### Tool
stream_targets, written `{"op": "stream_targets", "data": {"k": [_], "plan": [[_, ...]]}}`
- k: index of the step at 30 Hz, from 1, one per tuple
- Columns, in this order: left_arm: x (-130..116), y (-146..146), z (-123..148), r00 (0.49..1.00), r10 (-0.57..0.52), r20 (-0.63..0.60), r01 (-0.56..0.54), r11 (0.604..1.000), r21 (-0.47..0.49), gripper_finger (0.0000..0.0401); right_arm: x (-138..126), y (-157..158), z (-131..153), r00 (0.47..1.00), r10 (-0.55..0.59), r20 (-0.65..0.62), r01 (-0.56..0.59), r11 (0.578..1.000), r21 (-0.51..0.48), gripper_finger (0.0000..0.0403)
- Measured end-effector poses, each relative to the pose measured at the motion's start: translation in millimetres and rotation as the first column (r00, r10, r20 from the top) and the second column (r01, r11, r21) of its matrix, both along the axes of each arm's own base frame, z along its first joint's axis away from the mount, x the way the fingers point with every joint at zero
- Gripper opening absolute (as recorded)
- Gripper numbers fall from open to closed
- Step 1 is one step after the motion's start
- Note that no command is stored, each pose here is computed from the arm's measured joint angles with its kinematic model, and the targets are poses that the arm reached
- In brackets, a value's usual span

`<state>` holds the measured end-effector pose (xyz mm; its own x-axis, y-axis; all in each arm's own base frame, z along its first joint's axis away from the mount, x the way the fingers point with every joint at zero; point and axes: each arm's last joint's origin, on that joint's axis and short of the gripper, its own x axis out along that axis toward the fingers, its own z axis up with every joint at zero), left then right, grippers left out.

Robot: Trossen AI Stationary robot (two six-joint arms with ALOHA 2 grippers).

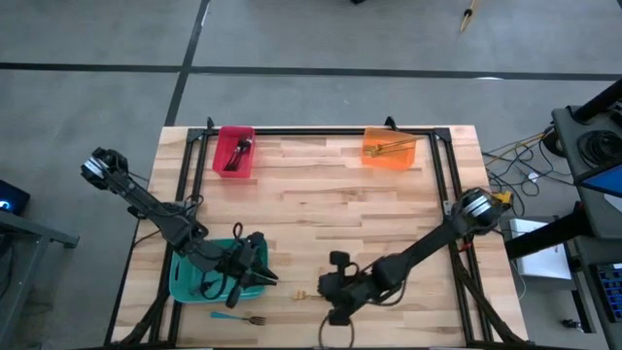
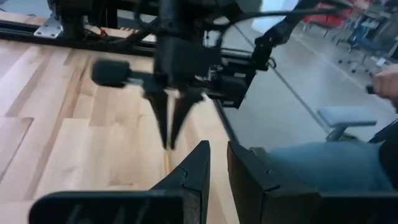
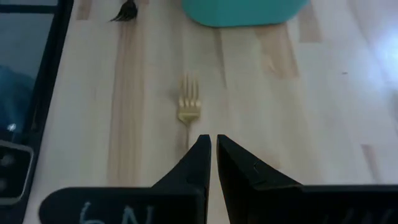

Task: Sort silverware by color (type)
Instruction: Put the gold fork into the orange bin

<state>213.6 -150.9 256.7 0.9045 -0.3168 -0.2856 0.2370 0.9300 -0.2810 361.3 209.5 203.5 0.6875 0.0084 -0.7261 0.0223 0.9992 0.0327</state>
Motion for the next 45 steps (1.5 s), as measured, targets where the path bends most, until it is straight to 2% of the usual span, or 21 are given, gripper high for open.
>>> {"op": "stream_targets", "data": {"k": [2, 4, 6, 8, 13, 17, 22, 27, 34, 38, 42, 45], "plan": [[0, 0, -1, 1.0, -0.004, -0.001, 0.004, 1.0, 0.018, 0.0037, 10, 6, -7, 1.0, -0.005, -0.012, 0.005, 1.0, 0.012, 0.0021], [0, 0, -1, 1.0, -0.006, -0.002, 0.006, 1.0, 0.025, 0.0037, 18, 13, -13, 0.999, 0.037, -0.041, -0.034, 0.998, 0.056, 0.0034], [0, 0, -2, 1.0, -0.006, -0.005, 0.007, 1.0, 0.028, 0.0037, 26, 19, -18, 0.995, 0.073, -0.062, -0.067, 0.993, 0.101, 0.0054], [0, 0, -2, 1.0, -0.007, -0.007, 0.007, 1.0, 0.028, 0.0037, 32, 24, -22, 0.994, 0.078, -0.077, -0.069, 0.992, 0.106, 0.0081], [0, 0, -2, 1.0, -0.01, -0.01, 0.011, 0.999, 0.04, 0.0037, 36, 21, -39, 0.987, -0.031, -0.158, 0.022, 0.998, -0.058, 0.0134], [0, 0, -2, 1.0, -0.014, -0.006, 0.014, 0.999, 0.052, 0.0037, 41, 23, -44, 0.986, -0.023, -0.165, 0.013, 0.998, -0.061, 0.0143], [0, 0, -2, 1.0, -0.012, -0.003, 0.012, 0.999, 0.05, 0.0037, 43, 21, -63, 0.979, -0.023, -0.204, 0.003, 0.995, -0.098, 0.0144], [0, 0, -2, 1.0, -0.01, 0.0, 0.01, 0.999, 0.046, 0.0037, 49, 13, -71, 0.977, -0.045, -0.21, 0.023, 0.994, -0.106, 0.0139], [0, 1, -1, 1.0, 0.002, 0.001, -0.002, 0.999, 0.039, 0.0037, 57, 5, -86, 0.974, -0.021, -0.225, -0.008, 0.992, -0.127, 0.0121], [0, 0, -1, 1.0, 0.005, 0.002, -0.005, 1.0, 0.027, 0.0037, 61, 3, -91, 0.976, 0.002, -0.218, -0.027, 0.993, -0.113, 0.0088], [1, 1, 1, 1.0, 0.024, 0.016, -0.024, 1.0, 0.011, 0.0037, 63, 0, -89, 0.978, 0.023, -0.209, -0.052, 0.99, -0.133, 0.0026], [1, 1, 2, 0.999, 0.039, 0.016, -0.039, 0.999, -0.011, 0.0037, 64, -3, -82, 0.978, 0.04, -0.203, -0.069, 0.989, -0.134, 0.0014]]}}
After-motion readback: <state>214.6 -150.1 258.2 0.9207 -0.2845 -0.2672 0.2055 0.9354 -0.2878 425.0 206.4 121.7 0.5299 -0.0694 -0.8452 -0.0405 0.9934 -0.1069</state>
